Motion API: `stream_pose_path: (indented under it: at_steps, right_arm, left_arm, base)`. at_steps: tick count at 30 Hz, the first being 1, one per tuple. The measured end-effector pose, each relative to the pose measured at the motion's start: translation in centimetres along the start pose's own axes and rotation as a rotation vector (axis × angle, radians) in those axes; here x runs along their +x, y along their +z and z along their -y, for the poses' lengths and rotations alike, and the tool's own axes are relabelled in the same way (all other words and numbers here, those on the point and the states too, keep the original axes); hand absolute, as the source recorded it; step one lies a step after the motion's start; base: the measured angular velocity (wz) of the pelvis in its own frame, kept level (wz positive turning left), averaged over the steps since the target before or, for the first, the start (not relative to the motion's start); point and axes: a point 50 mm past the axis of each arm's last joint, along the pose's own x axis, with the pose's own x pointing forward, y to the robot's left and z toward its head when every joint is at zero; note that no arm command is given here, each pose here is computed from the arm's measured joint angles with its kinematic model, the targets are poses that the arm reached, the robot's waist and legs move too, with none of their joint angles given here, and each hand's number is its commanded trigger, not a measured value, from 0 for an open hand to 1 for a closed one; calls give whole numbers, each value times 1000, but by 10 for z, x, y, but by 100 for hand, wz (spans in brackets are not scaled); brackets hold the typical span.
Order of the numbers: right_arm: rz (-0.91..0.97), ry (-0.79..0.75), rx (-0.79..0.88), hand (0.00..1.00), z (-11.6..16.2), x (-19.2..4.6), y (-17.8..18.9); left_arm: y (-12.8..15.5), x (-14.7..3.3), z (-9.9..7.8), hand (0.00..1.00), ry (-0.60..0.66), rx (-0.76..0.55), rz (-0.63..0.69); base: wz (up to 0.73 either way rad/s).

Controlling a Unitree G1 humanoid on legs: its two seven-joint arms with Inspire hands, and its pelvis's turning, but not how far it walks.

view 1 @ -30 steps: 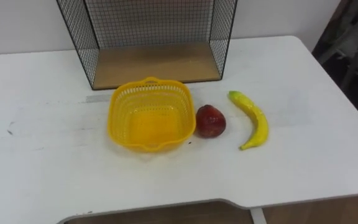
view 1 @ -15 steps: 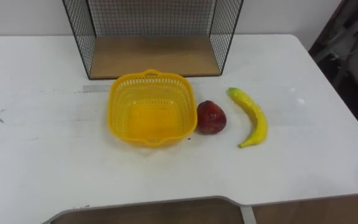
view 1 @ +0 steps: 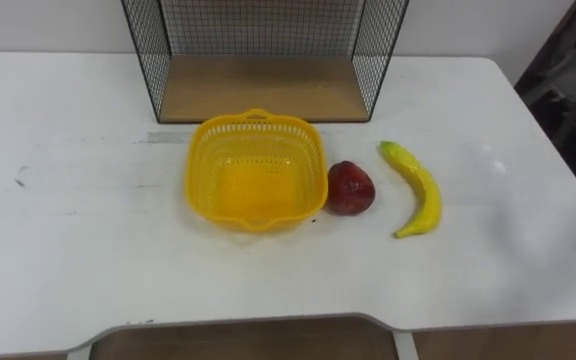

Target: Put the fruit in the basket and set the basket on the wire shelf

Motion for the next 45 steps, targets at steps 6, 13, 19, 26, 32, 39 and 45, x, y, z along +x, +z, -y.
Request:
stream_pose_path:
  at_steps: [6, 13, 19, 26, 32, 39, 45]
  right_arm:
    - [-9, 256, -7, 0, -25, -5, -1]
    - [12, 447, -73, 0, -37, -8, 0]
    - [11, 649, -171, 0, -57, -19, -6]
    - [2, 748, -196, 0, -62, -24, -9]
    - [9, 811, -250, 0, -66, -25, -10]
    - [28, 919, -321, 0, -78, -29, -10]
    - [27, 947, -364, 0, -79, -30, -12]
  left_arm:
    - [-10, -2, 2, 0, -12, 25, -21]
    - [-8, -2, 4, 0, -34, 35, -13]
    - [-9, -3, 11, 0, -93, 70, -13]
    - [-9, -3, 12, 0, -127, 73, -16]
    - [1, 0, 10, 0, -132, 88, 13]
    - [18, 4, 4, 0, -103, 116, 67]
    - [19, 4, 3, 0, -100, 146, 76]
  base:
    - [3]
    - [5]
    - [4]
    - [6]
    - [5]
    - [0]
    - [0]
